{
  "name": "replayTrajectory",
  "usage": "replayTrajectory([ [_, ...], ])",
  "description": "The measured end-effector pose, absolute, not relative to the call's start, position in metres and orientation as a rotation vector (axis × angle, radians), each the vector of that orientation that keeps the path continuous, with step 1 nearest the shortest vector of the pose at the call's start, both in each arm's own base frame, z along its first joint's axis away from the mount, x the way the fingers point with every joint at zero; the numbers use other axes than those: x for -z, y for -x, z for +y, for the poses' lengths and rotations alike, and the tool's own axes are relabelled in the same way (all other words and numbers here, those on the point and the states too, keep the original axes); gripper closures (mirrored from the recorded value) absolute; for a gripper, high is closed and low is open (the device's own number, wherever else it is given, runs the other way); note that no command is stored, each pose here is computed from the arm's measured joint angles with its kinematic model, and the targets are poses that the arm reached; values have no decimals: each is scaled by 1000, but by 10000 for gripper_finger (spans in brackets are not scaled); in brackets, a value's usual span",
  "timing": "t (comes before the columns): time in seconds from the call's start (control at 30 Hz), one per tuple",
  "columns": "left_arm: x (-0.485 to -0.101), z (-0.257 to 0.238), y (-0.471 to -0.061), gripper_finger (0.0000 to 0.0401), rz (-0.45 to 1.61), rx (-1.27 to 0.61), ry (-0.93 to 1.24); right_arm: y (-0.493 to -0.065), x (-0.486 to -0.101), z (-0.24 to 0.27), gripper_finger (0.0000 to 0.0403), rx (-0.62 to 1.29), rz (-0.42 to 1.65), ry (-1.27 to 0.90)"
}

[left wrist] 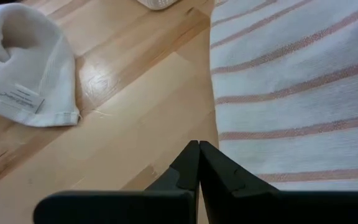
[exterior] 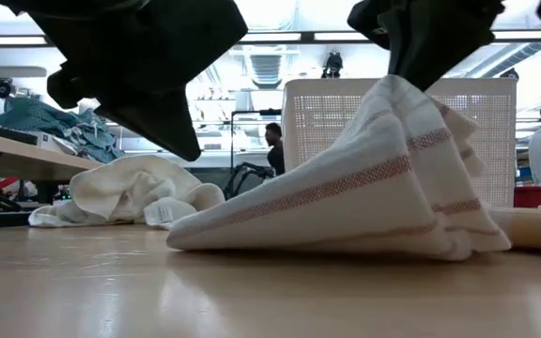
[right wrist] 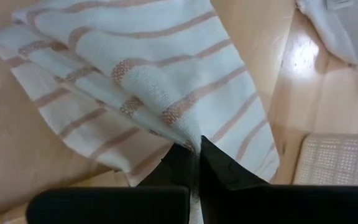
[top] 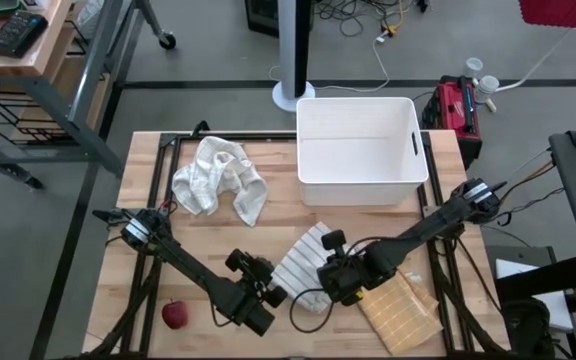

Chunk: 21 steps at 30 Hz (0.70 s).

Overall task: Fold towel
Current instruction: Fold the white striped towel

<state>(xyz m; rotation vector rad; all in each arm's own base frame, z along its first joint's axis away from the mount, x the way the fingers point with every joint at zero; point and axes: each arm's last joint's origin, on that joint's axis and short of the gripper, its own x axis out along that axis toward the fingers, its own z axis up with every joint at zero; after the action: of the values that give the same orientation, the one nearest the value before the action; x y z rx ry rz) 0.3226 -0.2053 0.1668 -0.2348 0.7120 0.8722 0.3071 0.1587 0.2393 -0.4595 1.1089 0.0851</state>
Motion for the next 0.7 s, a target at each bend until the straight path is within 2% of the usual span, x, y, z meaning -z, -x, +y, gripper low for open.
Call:
replayTrajectory([
  [0.37,-167,-205,-324,401,714,-864,229,-286,-222,167,403,-130,1172,373],
  [0.7,-166,-205,-332,401,702,-827,239,-274,-173,168,401,-208,1159,240],
])
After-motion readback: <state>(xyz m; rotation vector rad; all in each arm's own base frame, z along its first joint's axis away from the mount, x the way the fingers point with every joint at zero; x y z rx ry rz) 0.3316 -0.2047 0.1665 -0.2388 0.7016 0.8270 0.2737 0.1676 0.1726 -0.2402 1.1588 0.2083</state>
